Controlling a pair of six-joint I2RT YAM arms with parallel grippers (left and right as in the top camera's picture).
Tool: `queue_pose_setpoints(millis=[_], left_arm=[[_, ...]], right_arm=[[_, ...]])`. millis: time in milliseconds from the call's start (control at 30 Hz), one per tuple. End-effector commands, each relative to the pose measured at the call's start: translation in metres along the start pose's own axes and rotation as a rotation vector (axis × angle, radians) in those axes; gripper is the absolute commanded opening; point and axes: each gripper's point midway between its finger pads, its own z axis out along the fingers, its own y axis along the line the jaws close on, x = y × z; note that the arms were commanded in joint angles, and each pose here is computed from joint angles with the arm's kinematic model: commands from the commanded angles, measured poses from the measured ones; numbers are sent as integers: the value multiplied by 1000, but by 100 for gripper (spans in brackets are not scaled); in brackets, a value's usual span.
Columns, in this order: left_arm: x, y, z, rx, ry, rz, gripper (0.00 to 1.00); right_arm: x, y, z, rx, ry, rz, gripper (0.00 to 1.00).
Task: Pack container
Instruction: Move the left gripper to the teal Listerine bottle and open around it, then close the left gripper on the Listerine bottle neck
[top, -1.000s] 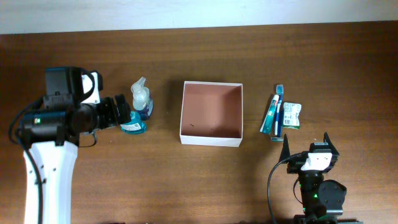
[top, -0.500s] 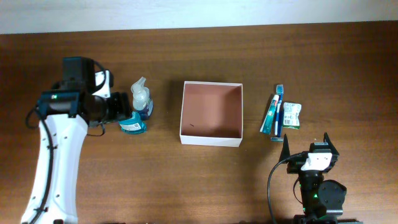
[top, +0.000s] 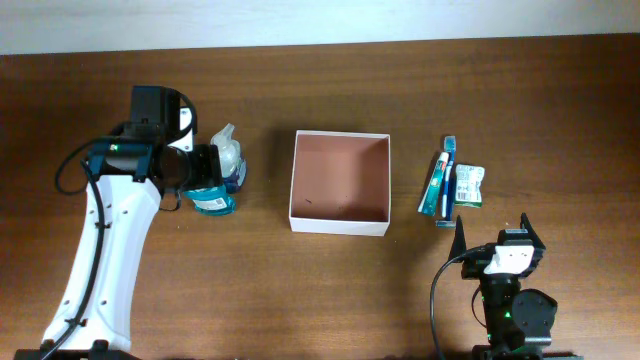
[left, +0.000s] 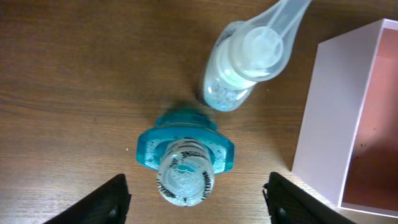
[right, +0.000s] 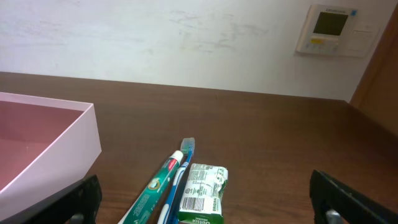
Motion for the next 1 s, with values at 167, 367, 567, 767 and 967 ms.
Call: queue_pose_setpoints(millis=[167, 367, 567, 767, 967], left_arm=[[-2, 3, 9, -27, 19, 12, 67], [2, 4, 25, -35, 66, 12, 68], [5, 4, 37, -40, 97, 13, 64], [5, 4, 44, -42, 113, 13, 58], [6, 4, 45, -42, 114, 13, 48]], right_arm=[[2, 0, 0, 0, 3, -3, 98], [2, 0, 0, 0, 3, -3, 98], [2, 0, 0, 0, 3, -3, 98], [2, 0, 0, 0, 3, -3, 98], [2, 0, 0, 0, 3, -3, 98]])
